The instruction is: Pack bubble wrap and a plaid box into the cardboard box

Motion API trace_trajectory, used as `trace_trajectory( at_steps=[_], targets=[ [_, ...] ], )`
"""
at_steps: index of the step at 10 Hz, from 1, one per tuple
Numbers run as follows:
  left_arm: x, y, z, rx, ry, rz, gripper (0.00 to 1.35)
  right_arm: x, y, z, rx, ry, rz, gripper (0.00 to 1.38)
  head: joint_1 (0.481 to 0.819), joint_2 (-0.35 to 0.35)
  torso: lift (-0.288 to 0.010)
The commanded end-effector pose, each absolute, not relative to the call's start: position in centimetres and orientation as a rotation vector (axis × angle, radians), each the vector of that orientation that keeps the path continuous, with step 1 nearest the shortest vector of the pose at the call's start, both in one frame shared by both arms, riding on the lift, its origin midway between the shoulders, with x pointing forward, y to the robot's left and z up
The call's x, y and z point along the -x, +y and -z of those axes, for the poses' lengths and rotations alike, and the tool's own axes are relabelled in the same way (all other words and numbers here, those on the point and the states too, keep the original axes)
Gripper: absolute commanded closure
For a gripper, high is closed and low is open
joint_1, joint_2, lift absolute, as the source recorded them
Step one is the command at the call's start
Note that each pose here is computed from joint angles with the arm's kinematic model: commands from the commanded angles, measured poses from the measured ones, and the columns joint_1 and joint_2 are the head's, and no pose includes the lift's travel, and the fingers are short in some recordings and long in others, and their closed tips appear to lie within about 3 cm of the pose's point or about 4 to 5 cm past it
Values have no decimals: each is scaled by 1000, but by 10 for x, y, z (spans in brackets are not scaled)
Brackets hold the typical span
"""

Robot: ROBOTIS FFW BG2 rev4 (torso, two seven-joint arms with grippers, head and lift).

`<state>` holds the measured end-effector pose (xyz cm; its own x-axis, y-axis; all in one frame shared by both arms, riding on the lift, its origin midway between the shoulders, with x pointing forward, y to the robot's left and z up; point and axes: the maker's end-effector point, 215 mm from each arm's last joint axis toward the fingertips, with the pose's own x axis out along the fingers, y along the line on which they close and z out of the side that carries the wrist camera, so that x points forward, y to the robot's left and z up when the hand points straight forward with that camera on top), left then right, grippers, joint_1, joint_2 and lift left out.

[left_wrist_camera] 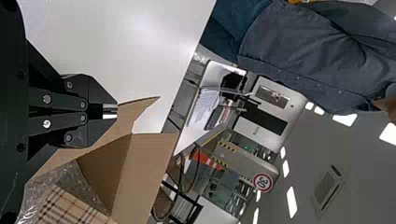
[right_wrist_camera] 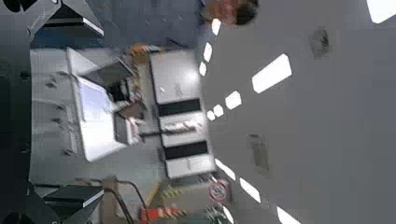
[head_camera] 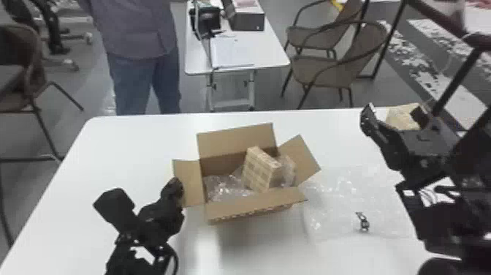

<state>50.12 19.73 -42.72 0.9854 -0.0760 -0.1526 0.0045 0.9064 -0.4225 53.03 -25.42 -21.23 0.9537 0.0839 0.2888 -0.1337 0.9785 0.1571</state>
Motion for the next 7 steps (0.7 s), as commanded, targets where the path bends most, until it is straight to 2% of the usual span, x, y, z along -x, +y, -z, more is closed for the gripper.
trace_trajectory(
  at_steps=[1,3,4,5,7],
  targets=[
    [-501,198,428,434,169,41,1205,-497,-299,201,-173,-390,45,117,695,-48,-73],
    [-500,199,430,434,172,38,1205,-467,-351,231,-118,-406,167,117,695,-116,-73],
    [-500,201,430,433,171,37,1205,-459,-361,262,-148,-388,158,119,695,-150,-73],
    [-501,204,430,432,171,32,1205,-456,-368,286,-119,-343,125,121,695,-168,-73],
    [-500,203,431,431,172,35,1205,-447,-383,315,16,-245,104,116,695,-182,-73]
  ],
)
